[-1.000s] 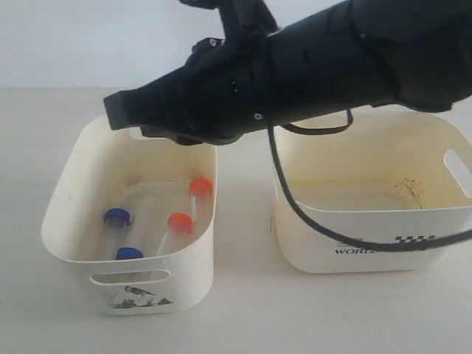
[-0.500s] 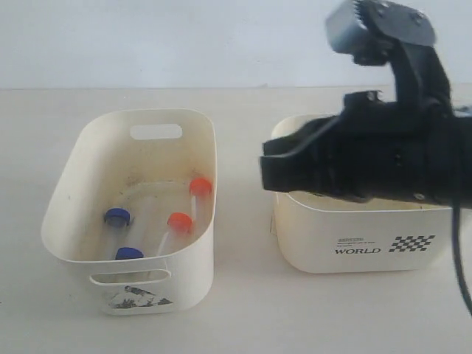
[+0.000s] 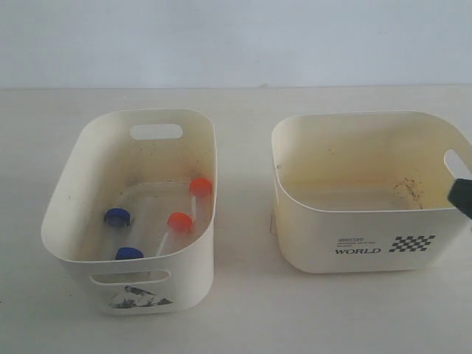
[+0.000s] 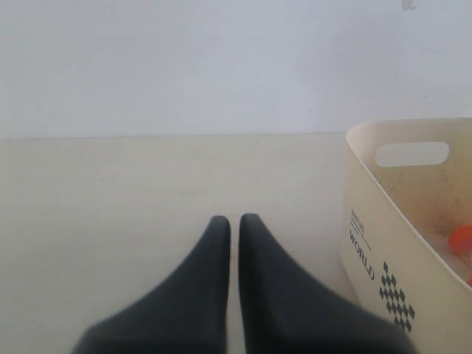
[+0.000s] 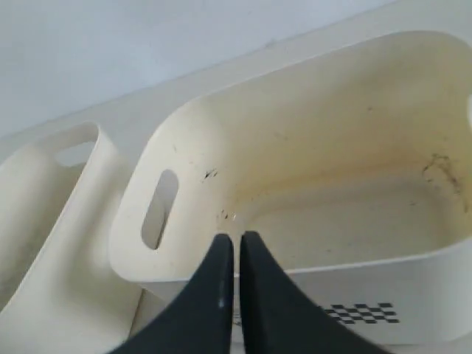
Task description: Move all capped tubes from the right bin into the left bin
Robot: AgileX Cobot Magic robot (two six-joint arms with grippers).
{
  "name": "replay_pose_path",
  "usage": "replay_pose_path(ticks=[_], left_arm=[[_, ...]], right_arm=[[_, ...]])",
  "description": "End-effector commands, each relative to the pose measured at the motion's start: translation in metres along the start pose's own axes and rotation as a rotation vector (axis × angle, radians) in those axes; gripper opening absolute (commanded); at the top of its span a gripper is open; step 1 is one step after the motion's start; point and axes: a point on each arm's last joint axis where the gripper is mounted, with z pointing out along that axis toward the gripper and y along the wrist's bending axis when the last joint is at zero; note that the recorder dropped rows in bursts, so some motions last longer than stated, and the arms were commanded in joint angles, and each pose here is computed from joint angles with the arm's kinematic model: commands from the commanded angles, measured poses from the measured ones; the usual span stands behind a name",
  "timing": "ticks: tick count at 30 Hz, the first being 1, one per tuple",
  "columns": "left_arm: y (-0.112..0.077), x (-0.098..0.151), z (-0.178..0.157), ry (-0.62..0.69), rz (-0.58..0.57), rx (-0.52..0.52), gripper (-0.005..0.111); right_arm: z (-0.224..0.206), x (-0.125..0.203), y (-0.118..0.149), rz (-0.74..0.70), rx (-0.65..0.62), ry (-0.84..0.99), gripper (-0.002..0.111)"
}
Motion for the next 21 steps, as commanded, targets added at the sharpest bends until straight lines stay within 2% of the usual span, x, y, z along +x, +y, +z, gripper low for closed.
replay_pose_path(ticks=[1,4,7,15,21], left_arm=[[0.000,-0.002,0.000,-0.008,-0.016,0.001,0.004],[0.000,-0.002,0.000,-0.008,-0.016,0.001,0.004],[0.000,-0.002,0.000,-0.008,-0.016,0.001,0.004],[0.000,-0.002,0.000,-0.008,-0.016,0.001,0.004],[0.000,-0.002,0.000,-0.008,-0.016,0.001,0.004]], right_arm=[[-0.019,0.023,-0.017,0.016,0.041,-0.123,0.003],[-0.023,0.039,-0.027,0.021,0.068,-0.169,0.003],[-0.030,0.038,-0.028,0.010,0.069,-0.246,0.003],[-0.045,0.035,-0.025,-0.196,0.088,-0.390,0.003],[-0.044,0.039,-0.022,-0.252,0.071,-0.353,0.003]])
